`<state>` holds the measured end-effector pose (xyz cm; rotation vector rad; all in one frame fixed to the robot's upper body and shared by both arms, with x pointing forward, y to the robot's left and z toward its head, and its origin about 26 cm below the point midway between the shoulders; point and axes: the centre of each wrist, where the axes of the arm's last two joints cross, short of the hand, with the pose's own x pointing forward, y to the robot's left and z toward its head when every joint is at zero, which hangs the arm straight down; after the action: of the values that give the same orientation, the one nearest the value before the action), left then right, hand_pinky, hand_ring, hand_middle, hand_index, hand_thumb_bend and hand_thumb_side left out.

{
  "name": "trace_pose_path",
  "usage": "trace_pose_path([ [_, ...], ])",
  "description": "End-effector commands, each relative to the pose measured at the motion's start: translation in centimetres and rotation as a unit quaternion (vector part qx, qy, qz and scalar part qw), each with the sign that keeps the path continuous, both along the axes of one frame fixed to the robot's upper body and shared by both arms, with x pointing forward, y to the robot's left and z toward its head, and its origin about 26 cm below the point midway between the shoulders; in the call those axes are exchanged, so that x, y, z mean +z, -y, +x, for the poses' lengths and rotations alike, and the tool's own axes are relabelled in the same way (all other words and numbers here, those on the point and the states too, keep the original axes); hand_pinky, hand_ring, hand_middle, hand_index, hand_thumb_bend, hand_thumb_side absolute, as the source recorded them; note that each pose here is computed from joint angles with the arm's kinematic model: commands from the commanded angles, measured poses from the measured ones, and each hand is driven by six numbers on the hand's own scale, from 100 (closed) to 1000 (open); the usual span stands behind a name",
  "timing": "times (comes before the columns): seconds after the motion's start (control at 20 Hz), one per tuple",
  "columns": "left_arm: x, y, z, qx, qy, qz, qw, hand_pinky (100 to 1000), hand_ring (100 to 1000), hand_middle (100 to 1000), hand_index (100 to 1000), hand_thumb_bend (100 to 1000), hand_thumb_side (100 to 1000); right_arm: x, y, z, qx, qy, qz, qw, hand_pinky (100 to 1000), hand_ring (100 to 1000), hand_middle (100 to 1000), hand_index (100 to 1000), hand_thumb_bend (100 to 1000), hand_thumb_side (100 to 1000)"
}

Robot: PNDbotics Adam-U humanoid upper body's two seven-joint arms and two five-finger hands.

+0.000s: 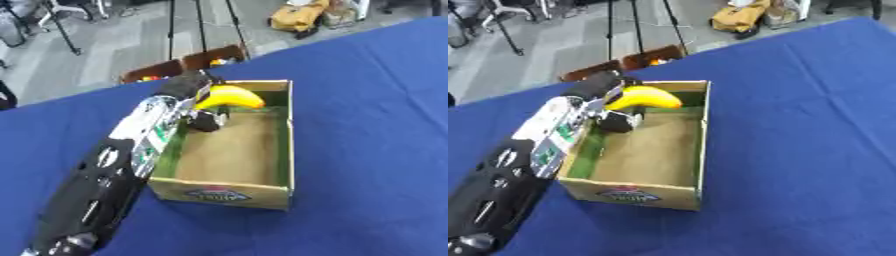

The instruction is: Pick up objects on the table and place them in the box.

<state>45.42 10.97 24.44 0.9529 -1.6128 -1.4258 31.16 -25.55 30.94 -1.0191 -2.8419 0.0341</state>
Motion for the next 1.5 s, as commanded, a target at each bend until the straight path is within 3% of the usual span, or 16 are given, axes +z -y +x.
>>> trace_pose_path([
  [0.05, 0.6, -0.1, 0.1, 0.004, 0.017, -0.002, 1.0, 157, 383, 510, 576, 100, 300, 0.9, -0.1, -0.4, 0.001, 0.018, -0.003, 1.0, 795, 874, 747, 929, 100, 1000],
  [0.1, 0.3, -0.1, 0.1, 0.005, 0.015, -0.002, 1.0, 160, 386, 513, 578, 100, 265, 0.9, 0.0, -0.4, 0.001, 0.018, -0.003, 1.0, 795, 874, 747, 929, 100, 1000],
  [0.15, 0.0, -0.1, 0.2, 0.005, 0.013, -0.003, 1.0, 163, 389, 514, 579, 100, 297, 0.9, 0.0, -0.4, 0.001, 0.019, -0.003, 1.0, 795, 874, 747, 929, 100, 1000],
  [0.95, -2.7, 0.9, 0.6, 0.001, 0.003, -0.031, 1.0, 173, 406, 533, 612, 100, 315, 1.1, -0.1, -0.4, 0.002, 0.022, -0.001, 1.0, 796, 874, 745, 929, 100, 1000],
  [1.0, -2.8, 0.9, 0.6, -0.001, 0.004, -0.031, 1.0, 233, 485, 599, 687, 100, 389, 1.1, -0.1, -0.4, 0.002, 0.022, -0.001, 1.0, 796, 874, 744, 929, 100, 1000],
  [1.15, -2.9, 1.1, 0.5, -0.012, 0.001, -0.03, 0.999, 344, 587, 671, 763, 100, 430, 1.1, -0.1, -0.4, 0.001, 0.022, -0.001, 1.0, 796, 874, 744, 929, 100, 1000],
  [1.2, -2.8, 1.1, 0.4, -0.016, 0.001, -0.027, 1.0, 434, 663, 726, 812, 100, 453, 1.1, -0.2, -0.4, 0.001, 0.022, -0.001, 1.0, 796, 874, 744, 930, 100, 1000],
  [1.5, -2.1, 1.2, 0.1, -0.02, 0.003, 0.011, 1.0, 705, 855, 899, 980, 100, 467, 1.0, -0.2, -0.4, 0.001, 0.022, -0.001, 1.0, 796, 874, 744, 929, 100, 1000],
])
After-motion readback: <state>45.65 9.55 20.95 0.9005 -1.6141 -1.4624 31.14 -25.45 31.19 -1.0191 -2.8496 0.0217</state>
